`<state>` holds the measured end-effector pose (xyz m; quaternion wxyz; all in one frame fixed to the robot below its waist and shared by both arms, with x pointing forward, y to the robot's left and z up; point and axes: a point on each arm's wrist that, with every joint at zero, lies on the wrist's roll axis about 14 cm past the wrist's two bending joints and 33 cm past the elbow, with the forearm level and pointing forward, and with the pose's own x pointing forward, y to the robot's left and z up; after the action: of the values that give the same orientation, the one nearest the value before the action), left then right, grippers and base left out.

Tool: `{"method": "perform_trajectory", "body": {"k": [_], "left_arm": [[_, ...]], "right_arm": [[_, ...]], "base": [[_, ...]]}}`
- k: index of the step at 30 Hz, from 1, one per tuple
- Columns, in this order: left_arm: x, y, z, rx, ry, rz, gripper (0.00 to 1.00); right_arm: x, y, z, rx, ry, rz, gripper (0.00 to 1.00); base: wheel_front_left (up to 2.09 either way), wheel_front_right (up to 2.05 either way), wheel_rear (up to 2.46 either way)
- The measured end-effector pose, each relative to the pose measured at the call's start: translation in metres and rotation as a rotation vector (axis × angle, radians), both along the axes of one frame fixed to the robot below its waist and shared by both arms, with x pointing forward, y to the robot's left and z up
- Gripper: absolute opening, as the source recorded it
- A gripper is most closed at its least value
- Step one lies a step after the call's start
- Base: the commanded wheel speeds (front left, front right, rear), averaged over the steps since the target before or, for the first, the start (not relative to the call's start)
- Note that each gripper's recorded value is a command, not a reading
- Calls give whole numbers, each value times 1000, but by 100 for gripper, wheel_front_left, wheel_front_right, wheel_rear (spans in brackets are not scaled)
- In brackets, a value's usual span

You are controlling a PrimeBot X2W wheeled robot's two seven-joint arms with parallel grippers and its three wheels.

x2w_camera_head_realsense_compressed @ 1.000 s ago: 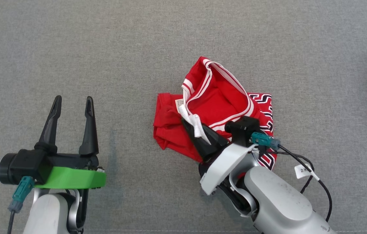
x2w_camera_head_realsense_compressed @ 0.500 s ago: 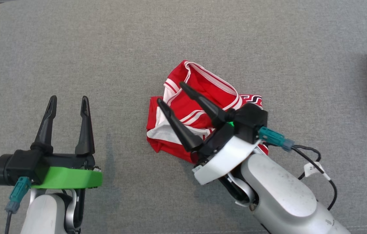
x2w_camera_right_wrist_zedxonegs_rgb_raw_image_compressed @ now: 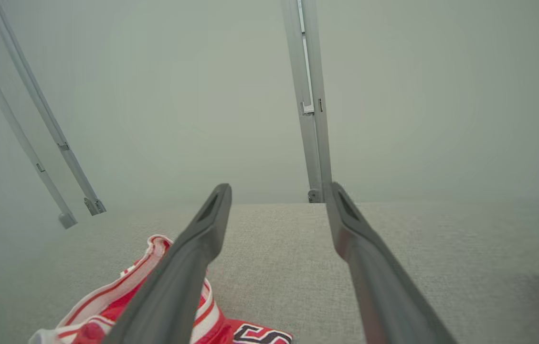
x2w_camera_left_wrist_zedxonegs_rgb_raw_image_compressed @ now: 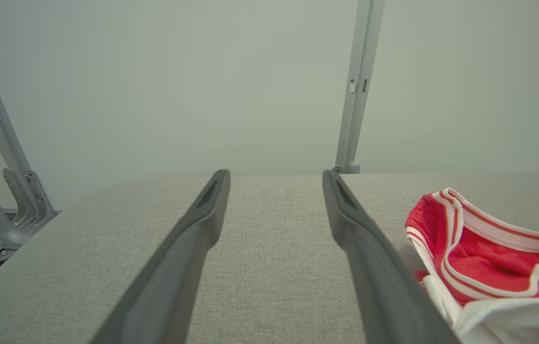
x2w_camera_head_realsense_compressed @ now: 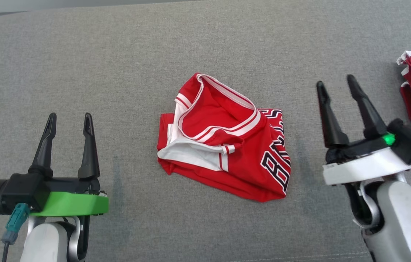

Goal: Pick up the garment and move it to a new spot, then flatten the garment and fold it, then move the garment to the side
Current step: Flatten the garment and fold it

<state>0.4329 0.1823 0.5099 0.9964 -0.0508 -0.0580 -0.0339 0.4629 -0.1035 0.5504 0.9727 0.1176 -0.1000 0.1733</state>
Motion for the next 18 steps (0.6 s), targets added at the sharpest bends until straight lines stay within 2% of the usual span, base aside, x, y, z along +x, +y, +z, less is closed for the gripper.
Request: {"method": "perform_trajectory", "body": {"k": [4,7,18], "left_arm": [[-3,2,0,10,3,6,100],[-5,2,-1,13,7,8,100],[-9,2,1,15,3,10,100]], "right_arm": [[-7,-45,-17,-63,59,-117,100],[-13,-60,-27,-86,100,-152,100],[-18,-59,-36,-76,136,-152,100]], "base": [[0,0,0],[0,0,0],[0,0,0]]}}
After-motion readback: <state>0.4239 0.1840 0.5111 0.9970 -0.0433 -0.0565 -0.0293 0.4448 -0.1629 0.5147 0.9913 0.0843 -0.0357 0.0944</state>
